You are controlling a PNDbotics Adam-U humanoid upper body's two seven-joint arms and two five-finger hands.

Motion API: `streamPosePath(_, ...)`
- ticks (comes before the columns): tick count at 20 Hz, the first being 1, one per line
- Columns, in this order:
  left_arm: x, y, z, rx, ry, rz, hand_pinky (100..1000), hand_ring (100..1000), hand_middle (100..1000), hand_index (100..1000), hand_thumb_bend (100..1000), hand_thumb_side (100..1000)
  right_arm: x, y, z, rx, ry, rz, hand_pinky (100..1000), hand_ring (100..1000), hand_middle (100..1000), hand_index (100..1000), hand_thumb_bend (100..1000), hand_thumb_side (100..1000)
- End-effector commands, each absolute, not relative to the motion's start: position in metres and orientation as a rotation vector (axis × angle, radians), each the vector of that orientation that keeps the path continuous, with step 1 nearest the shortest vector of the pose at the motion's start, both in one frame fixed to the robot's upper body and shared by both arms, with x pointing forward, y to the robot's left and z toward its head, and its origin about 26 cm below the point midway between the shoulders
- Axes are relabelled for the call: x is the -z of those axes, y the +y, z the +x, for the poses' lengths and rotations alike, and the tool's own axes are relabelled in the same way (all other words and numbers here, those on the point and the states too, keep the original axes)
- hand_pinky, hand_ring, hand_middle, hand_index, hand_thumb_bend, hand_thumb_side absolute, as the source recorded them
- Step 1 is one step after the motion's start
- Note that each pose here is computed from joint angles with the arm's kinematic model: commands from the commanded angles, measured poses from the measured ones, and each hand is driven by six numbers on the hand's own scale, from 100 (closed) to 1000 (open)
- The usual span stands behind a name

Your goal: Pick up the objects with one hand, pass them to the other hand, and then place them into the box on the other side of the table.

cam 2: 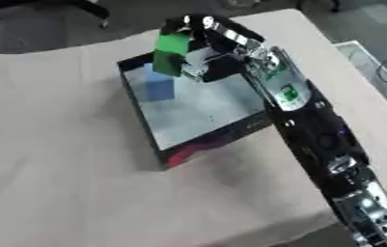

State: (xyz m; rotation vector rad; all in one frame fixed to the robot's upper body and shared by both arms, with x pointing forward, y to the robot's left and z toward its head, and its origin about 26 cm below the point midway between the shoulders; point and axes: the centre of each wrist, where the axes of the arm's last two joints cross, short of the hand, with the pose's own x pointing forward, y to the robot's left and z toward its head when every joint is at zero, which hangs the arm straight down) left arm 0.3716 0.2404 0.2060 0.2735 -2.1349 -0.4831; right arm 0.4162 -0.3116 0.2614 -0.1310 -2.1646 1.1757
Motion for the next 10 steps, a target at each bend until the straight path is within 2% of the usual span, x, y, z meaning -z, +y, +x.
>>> streamPosePath(1,-0.219,0.25,0.37,0.486,-2.164,0.311,836,674,693,814,498,350,-0.271,-0.325,0.415,-1.201,-2.164,-0.223,924,1000,432,787,160,159)
streamPosePath(10,-0.219,0.251,0.37,0.482,-2.163,0.318,837,675,694,813,489,358,-0.261,-0.34,0.419,-1.212,-2.15,-0.343,911,1000,436,801,136,189)
